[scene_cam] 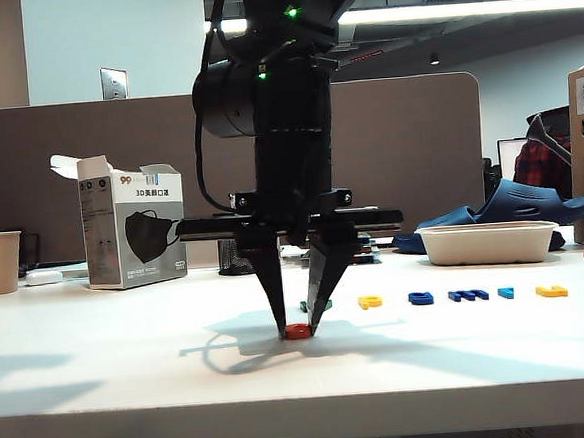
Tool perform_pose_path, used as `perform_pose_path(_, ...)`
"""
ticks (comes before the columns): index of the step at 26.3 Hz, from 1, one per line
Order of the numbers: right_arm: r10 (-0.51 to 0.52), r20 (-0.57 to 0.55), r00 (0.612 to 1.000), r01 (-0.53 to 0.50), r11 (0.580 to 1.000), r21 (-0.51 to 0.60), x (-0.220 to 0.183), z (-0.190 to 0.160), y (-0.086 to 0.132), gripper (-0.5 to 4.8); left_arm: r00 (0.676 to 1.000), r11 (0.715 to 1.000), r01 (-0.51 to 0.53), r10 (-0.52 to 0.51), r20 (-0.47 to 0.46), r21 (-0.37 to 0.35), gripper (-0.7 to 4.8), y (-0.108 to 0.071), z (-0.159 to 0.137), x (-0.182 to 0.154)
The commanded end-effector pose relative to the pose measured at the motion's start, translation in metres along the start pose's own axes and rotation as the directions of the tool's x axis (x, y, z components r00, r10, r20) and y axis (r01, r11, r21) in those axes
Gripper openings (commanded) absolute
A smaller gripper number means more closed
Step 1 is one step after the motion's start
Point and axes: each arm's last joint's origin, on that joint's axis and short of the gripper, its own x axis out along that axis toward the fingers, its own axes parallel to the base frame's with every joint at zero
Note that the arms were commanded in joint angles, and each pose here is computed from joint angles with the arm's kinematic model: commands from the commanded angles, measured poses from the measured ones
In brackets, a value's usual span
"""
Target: Select the appropriate letters from the row of letter magnets placed on the table to arrange into the word "cup".
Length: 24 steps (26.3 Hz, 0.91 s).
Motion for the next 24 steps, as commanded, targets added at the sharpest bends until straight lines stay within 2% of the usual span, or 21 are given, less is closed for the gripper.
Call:
perform_pose_path(1,-0.01,-0.018,1.0,0.01,1.0,0.003,0.0012,-0.0017,-0.0006,1.13,1.0,1.0,0.008,-0.008,0.006,0.007,-0.05,-0.0007,0.0002,-0.0013)
perform_pose_path(18,-0.012,-0.022,1.0,0.012,1.0,0.0,0.0011,-0.0024,-0.0001,1.19,1.0,1.0,0.008,-0.008,0.006,0.007,-0.05,-0.0007,0.0002,-0.0013)
perform_pose_path(21,-0.013,-0.023,1.0,0.013,1.0,0.0,0.0011,-0.0025,-0.0002,1.76,1.0,1.0,0.008,-0.008,0.006,0.007,-0.05,-0.0007,0.0002,-0.0013)
perform_pose_path(24,-0.013,-0.024,1.0,0.013,1.0,0.0,0.0011,-0.0026,-0.0003,1.77,1.0,1.0,0.008,-0.008,0.006,0.007,-0.05,-0.0007,0.0002,-0.0013)
